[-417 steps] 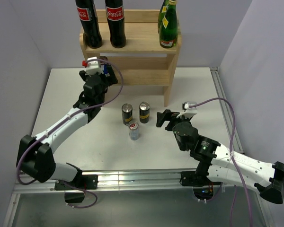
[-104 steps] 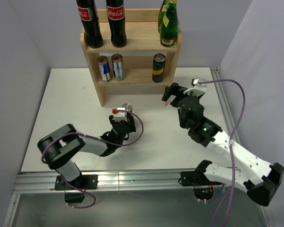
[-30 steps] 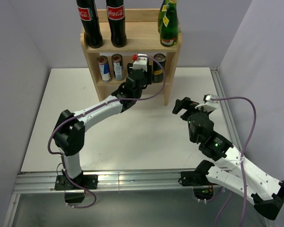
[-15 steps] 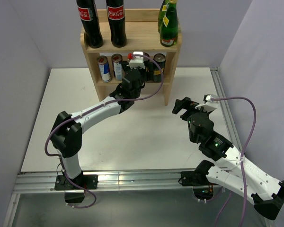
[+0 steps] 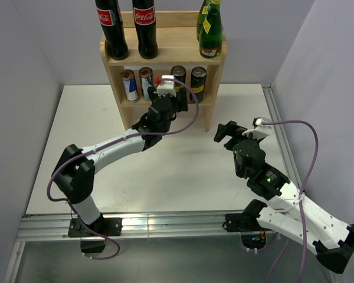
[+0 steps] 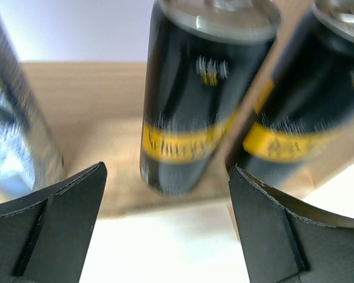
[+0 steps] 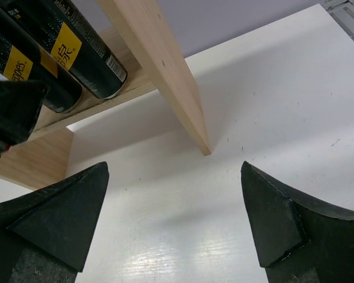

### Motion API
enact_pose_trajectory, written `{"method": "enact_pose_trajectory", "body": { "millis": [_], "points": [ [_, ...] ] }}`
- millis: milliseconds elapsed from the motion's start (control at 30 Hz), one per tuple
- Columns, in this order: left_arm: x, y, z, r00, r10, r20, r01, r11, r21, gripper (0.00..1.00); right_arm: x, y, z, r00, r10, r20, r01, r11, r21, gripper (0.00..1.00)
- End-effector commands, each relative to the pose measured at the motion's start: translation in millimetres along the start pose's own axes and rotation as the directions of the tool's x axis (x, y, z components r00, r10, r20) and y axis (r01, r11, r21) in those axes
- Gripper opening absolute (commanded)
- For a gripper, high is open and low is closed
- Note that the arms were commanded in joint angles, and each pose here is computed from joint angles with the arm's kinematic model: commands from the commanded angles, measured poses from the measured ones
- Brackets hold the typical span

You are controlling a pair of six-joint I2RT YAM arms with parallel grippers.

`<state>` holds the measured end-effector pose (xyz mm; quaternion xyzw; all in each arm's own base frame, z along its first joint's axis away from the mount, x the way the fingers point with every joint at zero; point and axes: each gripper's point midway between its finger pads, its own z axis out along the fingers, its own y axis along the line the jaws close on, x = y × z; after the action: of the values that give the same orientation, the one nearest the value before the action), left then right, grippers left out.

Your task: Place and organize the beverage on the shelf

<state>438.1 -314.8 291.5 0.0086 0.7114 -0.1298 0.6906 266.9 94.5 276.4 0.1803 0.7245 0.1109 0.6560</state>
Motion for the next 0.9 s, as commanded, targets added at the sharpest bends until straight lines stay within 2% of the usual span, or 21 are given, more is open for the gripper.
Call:
{"method": "enact_pose_trajectory", "body": {
  "millis": [0, 33, 100, 233, 267, 300, 333, 367, 433, 467, 500, 533, 567, 633, 767, 867],
  "points": [
    [-32, -2, -30, 0.994, -0.093, 0.064, 0.092, 0.996, 0.013, 0.91, -2, 3, 0, 0.999, 0.029, 0.014, -0.029, 1.000, -0.007, 1.00],
    [-29, -2, -34, 0.994, -0.091, 0.057, 0.090, 0.996, 0.013, 0.97, -1, 3, 0, 0.999, 0.029, 0.013, -0.029, 1.000, -0.008, 1.00],
    [-27, 1, -48, 0.995, -0.090, 0.048, 0.089, 0.996, 0.009, 0.99, -2, 4, -1, 0.999, 0.034, 0.012, -0.034, 0.999, -0.013, 1.00],
    [-8, 8, -86, 0.994, -0.104, -0.025, 0.104, 0.995, 0.000, 0.99, -4, 3, -4, 0.999, 0.040, 0.010, -0.040, 0.999, -0.023, 1.00],
    [-11, 8, -107, 0.993, -0.110, -0.044, 0.111, 0.994, 0.021, 0.99, -4, 7, -6, 0.999, 0.042, 0.001, -0.042, 0.998, -0.048, 1.00],
    [9, 15, -120, 0.992, -0.088, -0.087, 0.090, 0.996, 0.017, 0.99, -5, 11, -7, 0.999, 0.043, -0.003, -0.043, 0.997, -0.070, 1.00],
    [14, 20, -132, 0.988, -0.110, -0.113, 0.110, 0.994, 0.001, 0.99, -7, 17, -10, 1.000, 0.019, -0.007, -0.019, 0.993, -0.114, 1.00],
    [19, 18, -146, 0.985, -0.107, -0.138, 0.110, 0.994, 0.018, 1.00, -9, 38, -16, 1.000, 0.009, -0.029, -0.015, 0.975, -0.223, 1.00],
    [20, 37, -172, 0.975, -0.099, -0.198, 0.100, 0.995, -0.005, 0.99, -15, 59, -25, 0.995, -0.100, -0.024, 0.085, 0.931, -0.355, 1.00],
    [7, 46, -183, 0.976, -0.113, -0.187, 0.111, 0.994, -0.019, 0.99, -30, 67, -33, 0.992, -0.120, -0.024, 0.102, 0.919, -0.382, 1.00],
    [6, 57, -192, 0.972, -0.075, -0.221, 0.068, 0.997, -0.040, 0.99, -34, 70, -35, 0.988, -0.154, -0.028, 0.131, 0.911, -0.391, 1.00],
    [-3, 63, -198, 0.972, -0.084, -0.220, 0.073, 0.996, -0.055, 0.99, -42, 71, -37, 0.987, -0.156, -0.030, 0.132, 0.914, -0.384, 1.00],
    [-28, 70, -207, 0.976, -0.115, -0.184, 0.104, 0.992, -0.069, 0.99, -60, 74, -44, 0.989, -0.144, -0.022, 0.124, 0.912, -0.392, 1.00],
    [-44, 81, -220, 0.977, -0.103, -0.185, 0.090, 0.993, -0.077, 0.99, -78, 78, -54, 0.990, -0.140, -0.003, 0.126, 0.898, -0.421, 1.00],
    [-112, 94, -248, 0.974, -0.207, -0.088, 0.207, 0.978, -0.010, 0.99, -123, 80, -78, 0.996, -0.071, 0.047, 0.085, 0.881, -0.465, 1.00],
    [-143, 106, -262, 0.970, -0.240, -0.032, 0.241, 0.970, 0.025, 0.99, -143, 78, -91, 0.997, -0.038, 0.074, 0.070, 0.868, -0.492, 1.00]
  ]
}}
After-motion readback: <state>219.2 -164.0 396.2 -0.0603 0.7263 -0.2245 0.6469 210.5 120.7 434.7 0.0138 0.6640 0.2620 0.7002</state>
